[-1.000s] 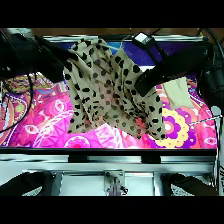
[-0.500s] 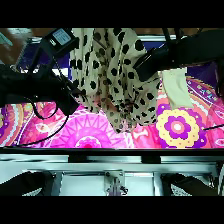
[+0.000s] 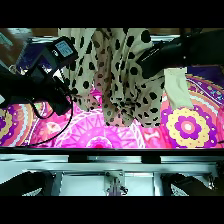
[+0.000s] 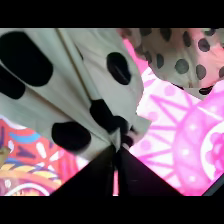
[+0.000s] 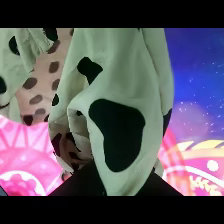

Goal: Fold the shirts.

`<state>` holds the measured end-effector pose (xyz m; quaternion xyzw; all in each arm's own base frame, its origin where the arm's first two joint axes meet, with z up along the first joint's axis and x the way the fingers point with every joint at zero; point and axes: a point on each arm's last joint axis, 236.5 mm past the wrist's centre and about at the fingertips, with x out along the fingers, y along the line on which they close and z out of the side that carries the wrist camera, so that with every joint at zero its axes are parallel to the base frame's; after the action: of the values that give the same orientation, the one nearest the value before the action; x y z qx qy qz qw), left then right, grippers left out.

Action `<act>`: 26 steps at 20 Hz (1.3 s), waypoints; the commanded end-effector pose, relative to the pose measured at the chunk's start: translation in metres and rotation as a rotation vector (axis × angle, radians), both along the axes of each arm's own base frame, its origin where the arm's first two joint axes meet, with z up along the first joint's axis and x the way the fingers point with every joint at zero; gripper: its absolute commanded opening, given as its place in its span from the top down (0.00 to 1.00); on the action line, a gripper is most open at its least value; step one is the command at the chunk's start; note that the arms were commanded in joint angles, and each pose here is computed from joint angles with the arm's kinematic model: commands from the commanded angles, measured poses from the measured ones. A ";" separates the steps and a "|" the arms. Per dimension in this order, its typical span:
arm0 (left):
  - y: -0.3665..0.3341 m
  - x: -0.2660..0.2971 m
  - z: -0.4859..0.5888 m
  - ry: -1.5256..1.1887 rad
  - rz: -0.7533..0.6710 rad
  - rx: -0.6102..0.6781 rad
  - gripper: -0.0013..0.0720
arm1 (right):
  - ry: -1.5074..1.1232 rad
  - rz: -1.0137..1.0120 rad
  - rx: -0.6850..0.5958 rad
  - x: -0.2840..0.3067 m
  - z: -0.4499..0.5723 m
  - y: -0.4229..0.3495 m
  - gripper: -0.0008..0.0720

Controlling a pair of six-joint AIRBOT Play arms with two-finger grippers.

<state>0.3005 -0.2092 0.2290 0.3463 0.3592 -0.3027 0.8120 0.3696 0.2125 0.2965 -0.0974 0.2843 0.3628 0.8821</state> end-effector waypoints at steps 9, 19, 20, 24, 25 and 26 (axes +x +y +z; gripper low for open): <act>-0.057 0.060 0.108 -0.420 -0.029 -0.382 0.30 | 0.086 -0.006 0.000 -0.038 0.004 -0.009 0.89; -0.152 0.099 0.114 -0.402 -0.069 -0.803 0.25 | 0.137 0.008 -0.032 -0.048 -0.007 -0.012 0.89; -0.154 0.102 0.109 -0.397 -0.066 -0.797 0.26 | 0.137 0.008 -0.032 -0.048 -0.007 -0.012 0.89; -0.162 0.113 0.085 -0.369 -0.058 -0.763 0.64 | 0.144 0.011 -0.037 -0.050 -0.008 -0.013 0.89; -0.159 0.116 0.082 -0.376 -0.056 -0.741 0.90 | 0.152 0.010 -0.047 -0.051 -0.010 -0.014 0.89; -0.154 0.118 0.084 -0.398 -0.056 -0.718 0.92 | 0.163 0.006 -0.066 -0.052 -0.014 -0.018 0.89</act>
<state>0.4102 -0.3660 0.3179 0.0859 0.0607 -0.3676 0.9240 0.3203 0.1984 0.2873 -0.0900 0.3556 0.3660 0.8553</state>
